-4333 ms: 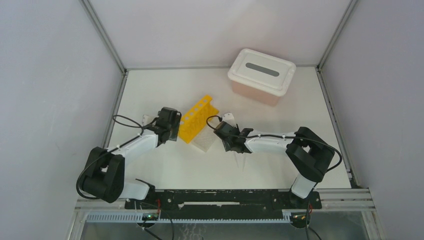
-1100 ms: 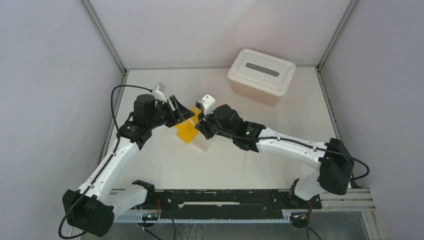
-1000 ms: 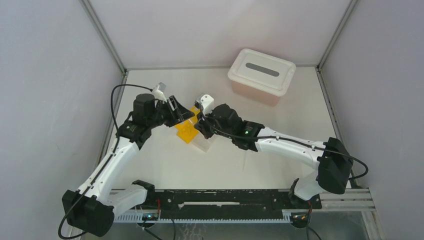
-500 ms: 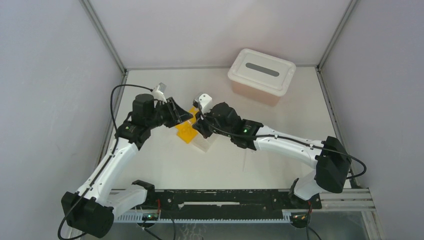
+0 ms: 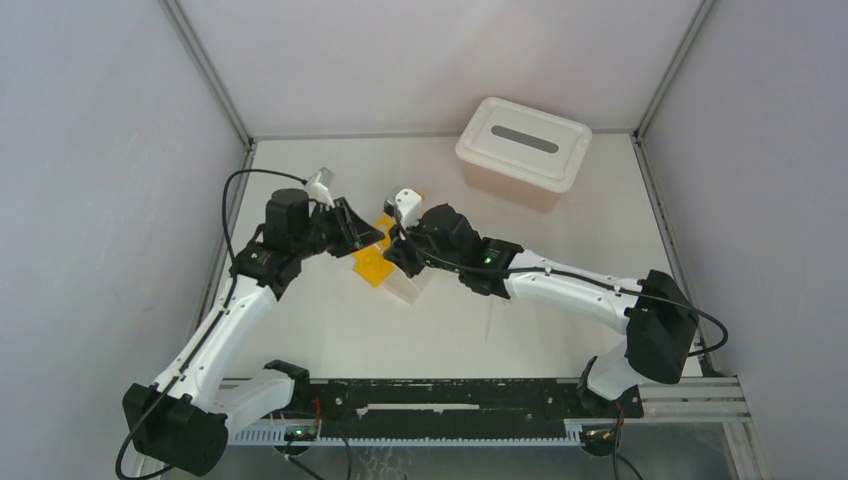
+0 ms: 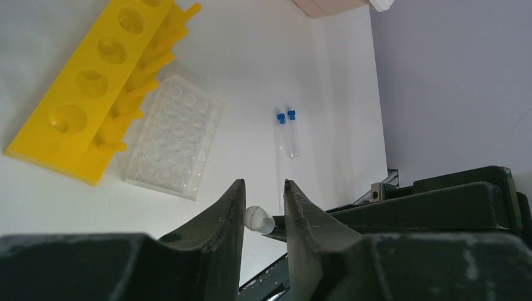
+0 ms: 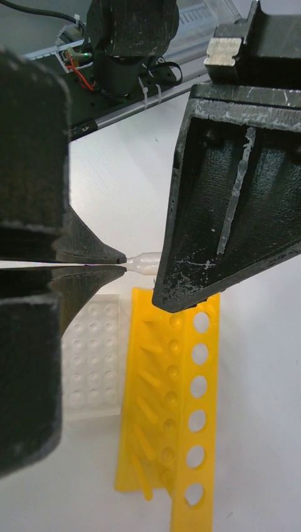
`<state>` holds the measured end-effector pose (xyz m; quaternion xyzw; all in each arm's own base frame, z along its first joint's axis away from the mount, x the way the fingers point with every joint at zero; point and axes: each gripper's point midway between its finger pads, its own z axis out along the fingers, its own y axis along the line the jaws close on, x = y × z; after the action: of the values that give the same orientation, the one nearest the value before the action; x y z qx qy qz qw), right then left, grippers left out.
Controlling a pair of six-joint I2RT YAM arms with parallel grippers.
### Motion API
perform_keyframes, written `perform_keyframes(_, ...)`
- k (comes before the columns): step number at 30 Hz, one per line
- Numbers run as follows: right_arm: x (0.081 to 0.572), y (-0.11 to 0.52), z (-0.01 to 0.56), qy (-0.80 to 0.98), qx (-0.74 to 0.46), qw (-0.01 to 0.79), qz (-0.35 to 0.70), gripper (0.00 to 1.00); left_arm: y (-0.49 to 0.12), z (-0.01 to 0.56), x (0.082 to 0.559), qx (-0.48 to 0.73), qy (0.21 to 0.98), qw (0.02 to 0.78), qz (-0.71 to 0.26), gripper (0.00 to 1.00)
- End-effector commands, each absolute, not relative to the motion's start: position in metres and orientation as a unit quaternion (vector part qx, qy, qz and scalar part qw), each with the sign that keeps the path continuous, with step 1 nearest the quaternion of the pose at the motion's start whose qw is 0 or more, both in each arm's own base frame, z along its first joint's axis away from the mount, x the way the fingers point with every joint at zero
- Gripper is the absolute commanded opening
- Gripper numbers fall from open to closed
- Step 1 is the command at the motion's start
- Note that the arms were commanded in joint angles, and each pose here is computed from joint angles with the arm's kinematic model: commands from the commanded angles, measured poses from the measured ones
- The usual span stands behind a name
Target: Organize the chemistry lab equipment
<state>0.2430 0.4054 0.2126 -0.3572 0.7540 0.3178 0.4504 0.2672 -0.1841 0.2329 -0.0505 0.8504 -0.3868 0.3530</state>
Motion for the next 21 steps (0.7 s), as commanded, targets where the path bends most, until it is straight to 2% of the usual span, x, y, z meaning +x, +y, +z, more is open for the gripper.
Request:
perform_keyframes(1,0.252,0.414,0.244,0.728,-0.354,0.483,0.335,0.00,-0.189,0.258,0.261,-0.013,0.835,0.374,-0.404,0.35)
perform_keyframes(9,0.253,0.414,0.244,0.725,-0.360,0.483,0.334,0.00,-0.192,0.260,0.254,0.007,0.839,0.359,-0.408,0.39)
perform_keyframes(19,0.249,0.414,0.240,0.725,-0.369,0.474,0.337,0.00,-0.192,0.265,0.251,0.018,0.843,0.354,-0.404,0.35)
perform_keyframes(21,0.249,0.414,0.239,0.725,-0.369,0.474,0.336,0.00,-0.191,0.267,0.252,0.020,0.843,0.355,-0.403,0.32)
